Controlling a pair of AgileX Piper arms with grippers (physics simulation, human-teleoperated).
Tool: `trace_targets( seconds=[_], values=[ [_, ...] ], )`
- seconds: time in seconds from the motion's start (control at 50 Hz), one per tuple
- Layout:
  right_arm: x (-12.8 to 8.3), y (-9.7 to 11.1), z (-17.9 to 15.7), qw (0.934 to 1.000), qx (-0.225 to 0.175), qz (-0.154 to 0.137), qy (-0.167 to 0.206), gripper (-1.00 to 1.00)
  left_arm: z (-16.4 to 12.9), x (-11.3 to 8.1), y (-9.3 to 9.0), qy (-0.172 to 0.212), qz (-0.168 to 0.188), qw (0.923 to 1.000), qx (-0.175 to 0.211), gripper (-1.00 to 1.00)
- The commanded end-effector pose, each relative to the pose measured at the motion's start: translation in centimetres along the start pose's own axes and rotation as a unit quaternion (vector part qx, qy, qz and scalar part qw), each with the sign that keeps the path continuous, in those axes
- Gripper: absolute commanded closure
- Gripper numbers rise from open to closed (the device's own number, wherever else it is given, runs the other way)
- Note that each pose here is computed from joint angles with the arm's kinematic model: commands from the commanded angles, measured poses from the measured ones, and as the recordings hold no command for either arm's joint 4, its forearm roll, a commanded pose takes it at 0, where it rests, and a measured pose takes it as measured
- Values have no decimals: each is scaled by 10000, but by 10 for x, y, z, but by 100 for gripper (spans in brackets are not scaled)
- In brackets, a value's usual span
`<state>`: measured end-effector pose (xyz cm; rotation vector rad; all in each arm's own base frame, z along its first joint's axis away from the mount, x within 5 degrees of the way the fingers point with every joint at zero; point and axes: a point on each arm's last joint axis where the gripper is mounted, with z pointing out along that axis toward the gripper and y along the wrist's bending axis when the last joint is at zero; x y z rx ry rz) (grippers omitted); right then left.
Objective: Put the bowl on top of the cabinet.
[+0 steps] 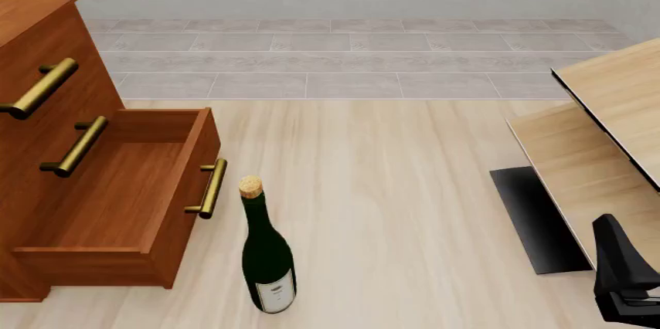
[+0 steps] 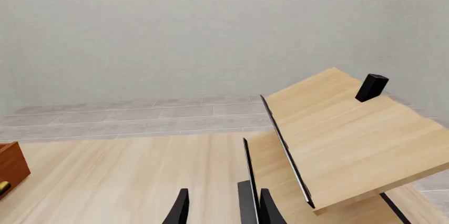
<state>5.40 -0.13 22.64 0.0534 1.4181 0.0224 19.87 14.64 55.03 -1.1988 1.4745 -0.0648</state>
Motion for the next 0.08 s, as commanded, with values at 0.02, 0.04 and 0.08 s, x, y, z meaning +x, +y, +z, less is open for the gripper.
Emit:
trace_targets(
  seconds=[0.02,0.04,0.08],
  values=[
    [0,0,0,10000,1,-4,-2,-100,-27,4,-5,-122,6,9995,301,-100],
    [1,0,0,10000,1,-4,-3,-100,-29,6,-7,-116,-20,9992,369,-100],
    [1,0,0,10000,1,-7,-4,-100,-31,9,-8,-78,17,9990,429,-100]
  ],
)
